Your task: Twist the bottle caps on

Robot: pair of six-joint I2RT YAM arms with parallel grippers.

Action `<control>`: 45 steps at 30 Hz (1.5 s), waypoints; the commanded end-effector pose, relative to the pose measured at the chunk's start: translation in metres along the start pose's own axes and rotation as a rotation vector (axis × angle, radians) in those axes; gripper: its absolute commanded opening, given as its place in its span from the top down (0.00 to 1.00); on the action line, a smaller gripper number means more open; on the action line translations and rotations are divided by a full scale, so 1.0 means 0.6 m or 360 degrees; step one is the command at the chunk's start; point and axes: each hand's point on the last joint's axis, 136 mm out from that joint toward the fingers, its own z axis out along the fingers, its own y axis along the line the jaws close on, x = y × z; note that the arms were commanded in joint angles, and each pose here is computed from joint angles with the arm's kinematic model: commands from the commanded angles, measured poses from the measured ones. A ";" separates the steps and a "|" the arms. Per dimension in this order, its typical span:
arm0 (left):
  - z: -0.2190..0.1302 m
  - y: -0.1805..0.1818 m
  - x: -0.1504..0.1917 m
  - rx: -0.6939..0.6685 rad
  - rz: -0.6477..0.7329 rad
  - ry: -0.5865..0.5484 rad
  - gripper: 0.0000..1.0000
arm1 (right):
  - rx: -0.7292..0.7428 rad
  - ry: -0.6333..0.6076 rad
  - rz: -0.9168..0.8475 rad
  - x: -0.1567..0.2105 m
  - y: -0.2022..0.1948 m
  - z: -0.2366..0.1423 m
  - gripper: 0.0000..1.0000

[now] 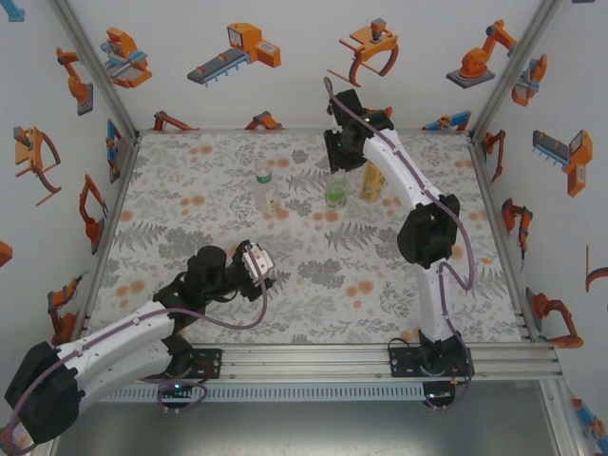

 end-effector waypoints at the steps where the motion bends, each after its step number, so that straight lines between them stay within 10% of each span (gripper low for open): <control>1: -0.009 0.026 0.012 -0.0166 -0.0041 0.0044 0.35 | 0.0014 -0.0016 -0.0024 -0.007 -0.005 -0.022 0.55; 19: -0.067 0.103 0.031 -0.0670 -0.0144 0.0031 0.24 | -0.0359 -0.0282 -0.0184 -0.033 0.082 -0.092 0.47; 30: -0.087 0.116 0.034 -0.0770 -0.0151 -0.0021 0.15 | -0.0698 -0.0643 -0.0331 0.011 0.184 -0.103 0.20; 45: -0.152 0.166 0.100 -0.1119 -0.0344 0.0057 0.01 | -0.1038 -0.0994 -0.0583 0.067 0.280 -0.076 0.20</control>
